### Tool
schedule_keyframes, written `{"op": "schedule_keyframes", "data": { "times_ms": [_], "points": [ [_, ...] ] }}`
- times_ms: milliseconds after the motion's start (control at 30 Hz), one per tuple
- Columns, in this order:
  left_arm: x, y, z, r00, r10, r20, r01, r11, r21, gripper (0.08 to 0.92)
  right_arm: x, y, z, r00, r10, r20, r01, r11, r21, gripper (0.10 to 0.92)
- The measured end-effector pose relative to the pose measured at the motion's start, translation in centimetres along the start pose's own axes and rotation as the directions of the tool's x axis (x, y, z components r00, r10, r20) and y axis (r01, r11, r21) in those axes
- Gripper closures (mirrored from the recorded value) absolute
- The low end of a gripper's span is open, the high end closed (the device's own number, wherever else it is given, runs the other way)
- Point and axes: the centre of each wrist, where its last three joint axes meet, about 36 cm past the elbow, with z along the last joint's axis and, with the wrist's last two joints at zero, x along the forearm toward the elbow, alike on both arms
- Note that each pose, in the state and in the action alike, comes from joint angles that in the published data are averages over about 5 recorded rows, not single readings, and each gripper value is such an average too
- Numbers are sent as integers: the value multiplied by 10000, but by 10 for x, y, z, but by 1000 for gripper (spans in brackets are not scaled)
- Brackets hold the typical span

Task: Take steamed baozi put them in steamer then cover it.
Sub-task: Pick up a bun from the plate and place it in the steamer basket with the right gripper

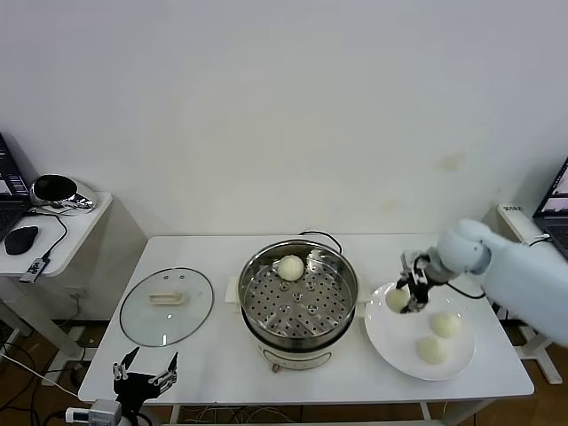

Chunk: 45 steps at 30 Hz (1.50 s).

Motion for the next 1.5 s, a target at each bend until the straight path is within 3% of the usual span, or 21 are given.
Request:
{"op": "schedule_keyframes", "data": {
  "times_ms": [200, 433, 967, 1500],
  "points": [
    [1, 1, -3, 10000, -67, 54, 68, 10000, -55, 177, 46, -20, -53, 9975, 74, 708, -94, 9996, 282, 423],
    [7, 3, -6, 9996, -251, 99, 251, 9997, -82, 177, 50, -36, -120, 9929, -345, 1139, 268, 9973, 682, 420],
    [10, -3, -17, 9975, -543, 459, 531, 9982, 272, 177, -32, -48, -257, 9829, -1630, 859, 1529, 9817, 1134, 420],
    [6, -9, -15, 9985, -329, 447, 312, 9988, 375, 177, -99, -34, -299, 9775, -2087, 314, 2036, 9717, 1197, 420]
  ]
}}
